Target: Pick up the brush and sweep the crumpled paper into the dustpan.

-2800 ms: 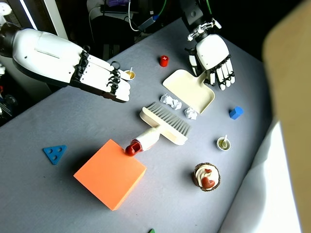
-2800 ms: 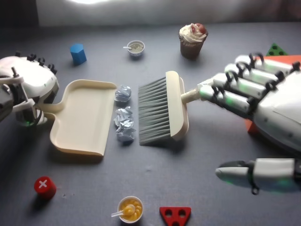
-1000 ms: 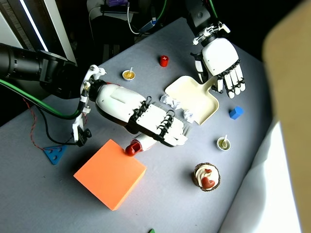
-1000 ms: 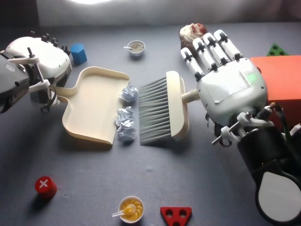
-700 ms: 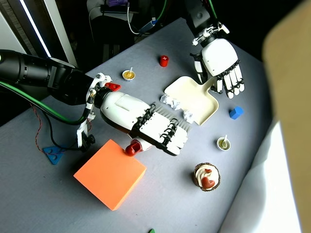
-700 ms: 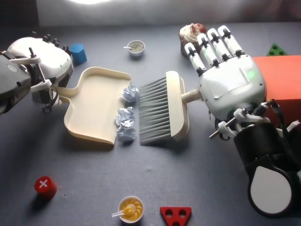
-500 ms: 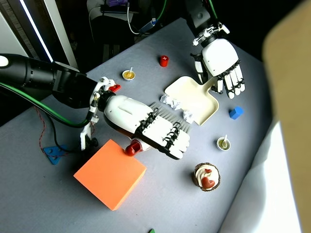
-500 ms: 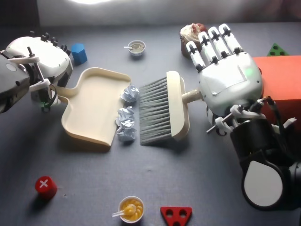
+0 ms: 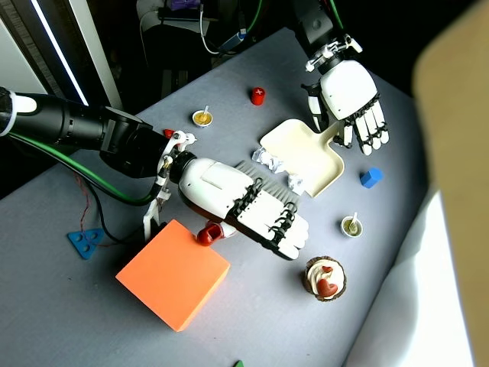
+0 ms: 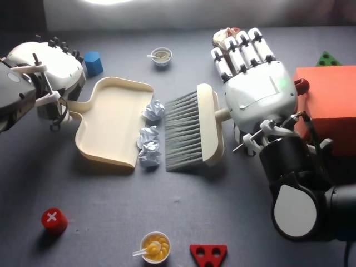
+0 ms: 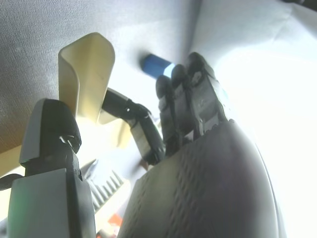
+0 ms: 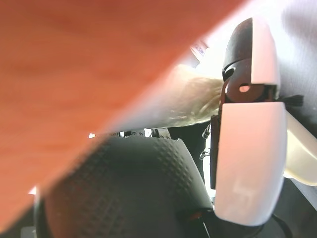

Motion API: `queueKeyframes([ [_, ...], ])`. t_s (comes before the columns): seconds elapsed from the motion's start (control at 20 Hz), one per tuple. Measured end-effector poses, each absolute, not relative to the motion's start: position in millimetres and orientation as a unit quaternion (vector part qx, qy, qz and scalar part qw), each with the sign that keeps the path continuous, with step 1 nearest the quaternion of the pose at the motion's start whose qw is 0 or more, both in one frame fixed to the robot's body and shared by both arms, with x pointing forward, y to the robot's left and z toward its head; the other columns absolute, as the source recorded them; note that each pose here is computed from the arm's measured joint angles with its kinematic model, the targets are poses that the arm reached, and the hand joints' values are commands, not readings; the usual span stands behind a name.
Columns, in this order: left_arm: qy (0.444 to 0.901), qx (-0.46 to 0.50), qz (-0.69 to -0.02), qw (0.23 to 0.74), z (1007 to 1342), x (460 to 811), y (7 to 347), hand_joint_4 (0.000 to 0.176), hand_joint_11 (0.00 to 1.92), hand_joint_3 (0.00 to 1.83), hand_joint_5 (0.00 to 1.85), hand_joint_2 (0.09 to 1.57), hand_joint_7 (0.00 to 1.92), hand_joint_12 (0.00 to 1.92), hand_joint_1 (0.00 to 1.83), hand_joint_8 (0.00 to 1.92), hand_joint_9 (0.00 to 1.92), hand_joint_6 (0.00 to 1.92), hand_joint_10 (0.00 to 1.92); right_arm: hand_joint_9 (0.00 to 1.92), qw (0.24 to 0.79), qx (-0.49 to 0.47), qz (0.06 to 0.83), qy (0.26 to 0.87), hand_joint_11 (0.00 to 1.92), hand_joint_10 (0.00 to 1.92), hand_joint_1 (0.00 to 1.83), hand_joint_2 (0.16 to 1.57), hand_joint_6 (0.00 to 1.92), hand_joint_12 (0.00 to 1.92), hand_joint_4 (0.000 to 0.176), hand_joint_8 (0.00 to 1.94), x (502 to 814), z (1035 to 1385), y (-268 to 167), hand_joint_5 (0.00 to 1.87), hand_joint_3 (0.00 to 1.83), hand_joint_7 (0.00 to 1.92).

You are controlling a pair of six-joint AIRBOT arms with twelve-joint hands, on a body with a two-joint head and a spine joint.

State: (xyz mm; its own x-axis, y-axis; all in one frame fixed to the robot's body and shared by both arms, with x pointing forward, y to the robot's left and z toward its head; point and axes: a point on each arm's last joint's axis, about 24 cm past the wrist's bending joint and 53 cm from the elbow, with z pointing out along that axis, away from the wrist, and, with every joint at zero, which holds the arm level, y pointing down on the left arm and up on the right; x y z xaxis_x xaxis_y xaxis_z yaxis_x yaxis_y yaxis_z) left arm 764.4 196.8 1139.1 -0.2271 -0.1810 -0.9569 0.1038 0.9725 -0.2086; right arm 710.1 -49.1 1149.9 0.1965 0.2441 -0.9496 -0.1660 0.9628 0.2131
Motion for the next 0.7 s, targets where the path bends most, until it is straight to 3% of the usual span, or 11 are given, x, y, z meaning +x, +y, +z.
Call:
queueKeyframes([
  [0.15, 0.775, -0.025, -0.115, 0.621, 1139.1, 764.5, 196.7, 0.084, 0.19, 0.0, 0.9, 1.16, 0.33, 0.0, 1.02, 0.01, 0.23, 1.11, 0.0, 0.23, 0.772, 0.032, 0.134, 0.62, 0.22, 0.01, 1.05, 0.9, 0.01, 0.03, 0.0, 0.01, 710.7, 1148.2, -46.7, 0.29, 0.0, 0.26],
  [0.2, 0.775, -0.025, -0.115, 0.621, 1139.0, 764.4, 196.4, 0.112, 0.19, 0.0, 0.89, 1.16, 0.32, 0.0, 1.0, 0.0, 0.22, 1.13, 0.0, 0.26, 0.773, 0.032, 0.133, 0.62, 0.24, 0.02, 1.06, 0.89, 0.02, 0.03, 0.0, 0.02, 711.1, 1148.2, -47.1, 0.32, 0.0, 0.29],
  [0.3, 0.775, -0.025, -0.114, 0.621, 1139.2, 764.5, 196.7, 0.057, 0.19, 0.0, 0.9, 1.16, 0.3, 0.0, 1.03, 0.0, 0.22, 1.11, 0.0, 0.4, 0.772, 0.033, 0.133, 0.62, 0.36, 0.01, 1.07, 0.93, 0.01, 0.06, 0.0, 0.01, 711.1, 1147.8, -47.1, 0.4, 0.0, 0.4],
  [0.35, 0.775, -0.025, -0.115, 0.621, 1139.0, 764.5, 196.0, 0.085, 0.18, 0.0, 0.87, 1.17, 0.29, 0.0, 1.01, 0.0, 0.21, 1.15, 0.0, 0.47, 0.772, 0.033, 0.133, 0.62, 0.41, 0.01, 1.04, 0.99, 0.0, 0.07, 0.0, 0.01, 711.1, 1147.8, -47.1, 0.43, 0.0, 0.44],
  [0.45, 0.775, -0.024, -0.117, 0.621, 1138.3, 764.6, 192.2, 0.111, 0.17, 0.0, 0.88, 1.16, 0.31, 0.0, 1.0, 0.0, 0.22, 1.13, 0.0, 0.74, 0.772, 0.033, 0.133, 0.621, 0.6, 0.03, 1.06, 1.01, 0.01, 0.14, 0.0, 0.02, 710.8, 1147.2, -46.7, 0.65, 0.0, 0.74],
  [0.5, 0.774, -0.024, -0.118, 0.621, 1138.7, 764.8, 190.9, 0.087, 0.17, 0.0, 0.89, 1.16, 0.3, 0.0, 1.01, 0.0, 0.21, 1.12, 0.0, 0.88, 0.772, 0.033, 0.133, 0.621, 0.68, 0.02, 1.08, 1.02, 0.03, 0.32, 0.0, 0.02, 711.0, 1146.9, -46.7, 0.8, 0.0, 0.9],
  [0.55, 0.774, -0.023, -0.118, 0.621, 1138.9, 764.7, 190.5, 0.07, 0.17, 0.0, 0.9, 1.16, 0.31, 0.0, 1.03, 0.0, 0.21, 1.1, 0.0, 1.02, 0.771, 0.032, 0.134, 0.622, 0.72, 0.03, 1.14, 1.05, 0.62, 0.56, 0.0, 0.01, 710.9, 1146.4, -45.7, 1.03, 0.0, 1.02],
  [0.6, 0.774, -0.024, -0.118, 0.622, 1138.9, 764.8, 190.7, 0.086, 0.17, 0.0, 0.89, 1.16, 0.31, 0.01, 1.01, 0.0, 0.22, 1.13, 0.0, 1.0, 0.771, 0.033, 0.134, 0.622, 0.82, 1.35, 1.13, 1.08, 0.8, 1.64, 0.0, 1.05, 711.4, 1146.2, -46.0, 1.05, 0.03, 1.16],
  [0.65, 0.773, -0.025, -0.119, 0.622, 1140.1, 765.1, 190.2, 0.102, 0.17, 0.0, 0.89, 1.16, 0.31, 0.01, 1.01, 0.0, 0.22, 1.13, 0.0, 0.91, 0.77, 0.034, 0.133, 0.623, 0.85, 1.81, 1.11, 1.01, 0.88, 1.87, 0.0, 1.68, 711.6, 1145.5, -46.4, 1.01, 0.01, 0.96],
  [0.7, 0.773, -0.025, -0.119, 0.623, 1140.3, 765.2, 190.3, 0.104, 0.18, 0.0, 0.88, 1.16, 0.31, 0.01, 1.0, 0.0, 0.23, 1.13, 0.0, 0.96, 0.769, 0.034, 0.133, 0.624, 0.98, 1.9, 1.09, 0.97, 1.38, 1.91, 0.0, 1.89, 711.5, 1144.7, -46.9, 0.91, 0.0, 0.95],
])
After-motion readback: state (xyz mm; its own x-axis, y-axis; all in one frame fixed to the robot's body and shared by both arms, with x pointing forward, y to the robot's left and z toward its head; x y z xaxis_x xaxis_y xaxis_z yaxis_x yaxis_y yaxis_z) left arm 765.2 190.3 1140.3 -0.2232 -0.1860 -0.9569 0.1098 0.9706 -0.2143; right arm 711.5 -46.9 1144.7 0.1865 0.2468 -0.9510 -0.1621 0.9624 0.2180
